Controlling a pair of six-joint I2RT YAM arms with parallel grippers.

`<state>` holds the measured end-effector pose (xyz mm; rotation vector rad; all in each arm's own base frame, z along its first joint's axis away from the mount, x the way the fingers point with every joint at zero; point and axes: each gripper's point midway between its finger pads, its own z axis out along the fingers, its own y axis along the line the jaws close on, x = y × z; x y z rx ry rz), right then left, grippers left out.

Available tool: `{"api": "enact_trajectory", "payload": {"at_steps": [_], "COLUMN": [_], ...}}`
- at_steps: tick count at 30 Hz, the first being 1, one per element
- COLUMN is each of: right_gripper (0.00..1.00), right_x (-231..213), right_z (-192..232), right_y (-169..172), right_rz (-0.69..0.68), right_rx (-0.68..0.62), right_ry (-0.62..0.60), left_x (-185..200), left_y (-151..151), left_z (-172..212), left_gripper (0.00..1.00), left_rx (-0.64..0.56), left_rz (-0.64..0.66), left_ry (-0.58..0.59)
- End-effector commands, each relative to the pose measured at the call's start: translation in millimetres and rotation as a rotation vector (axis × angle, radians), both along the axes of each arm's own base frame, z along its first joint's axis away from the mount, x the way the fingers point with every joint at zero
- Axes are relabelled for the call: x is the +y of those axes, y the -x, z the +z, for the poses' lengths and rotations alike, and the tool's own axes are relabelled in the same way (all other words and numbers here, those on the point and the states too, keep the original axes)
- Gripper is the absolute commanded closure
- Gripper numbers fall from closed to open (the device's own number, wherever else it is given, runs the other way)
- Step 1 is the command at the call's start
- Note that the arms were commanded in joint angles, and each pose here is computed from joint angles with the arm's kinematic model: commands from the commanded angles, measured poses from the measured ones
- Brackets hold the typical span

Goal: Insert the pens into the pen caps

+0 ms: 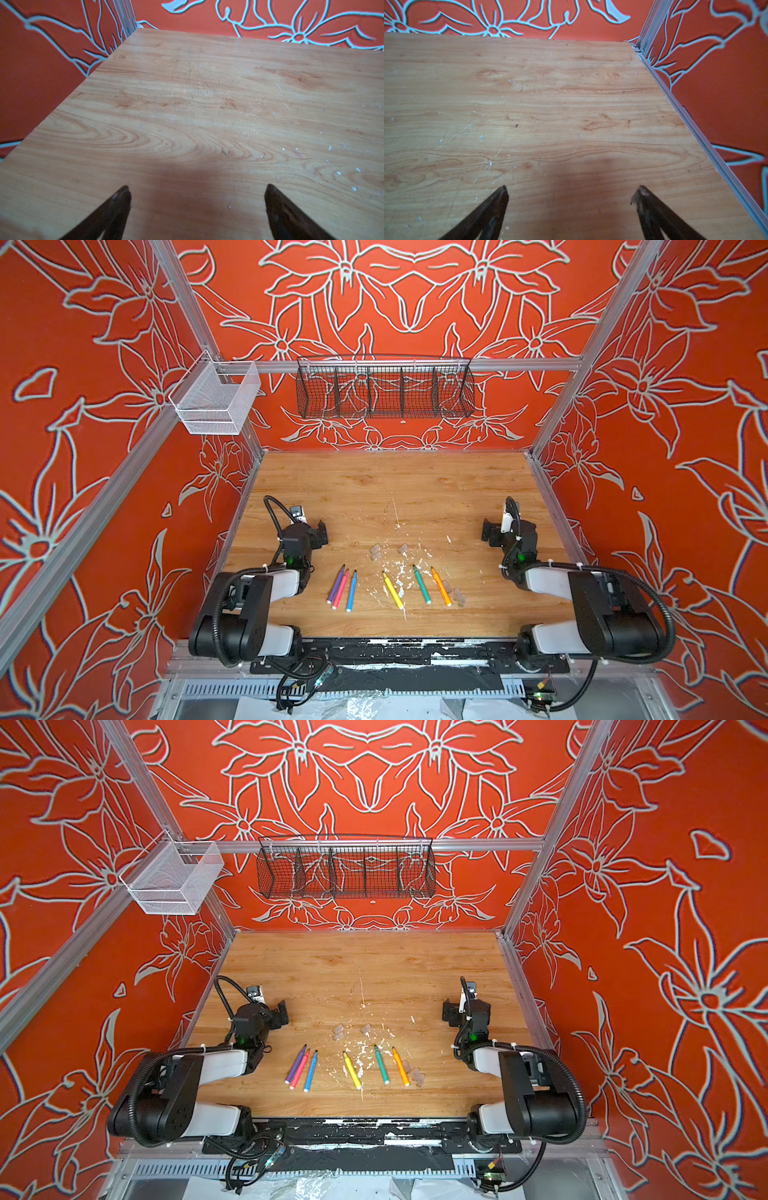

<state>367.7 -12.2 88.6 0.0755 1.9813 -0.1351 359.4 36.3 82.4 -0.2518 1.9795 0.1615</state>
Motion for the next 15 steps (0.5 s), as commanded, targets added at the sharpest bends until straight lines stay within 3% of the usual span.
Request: {"api": "enact_trajectory", "payload": {"at_steps": [1, 15], "right_gripper": [0.03, 0.03], "right_x": [1.4, 1.1], "right_z": [3.5, 3.6], "right_y": [-3.0, -3.1], "right_rz": [0.008, 0.006], "right_rx": [-0.015, -0.015], "right_ry": [0.013, 0.012], "left_x": [-1.7, -1.7], "left_y": [-2.3, -2.3], "left_z": [7.5, 7.4], "left_gripper": [0.03, 0.03], "left_rx": [-0.022, -0.022], "left_rz": [-0.010, -0.010], "left_ry": [-0.004, -0.004]}}
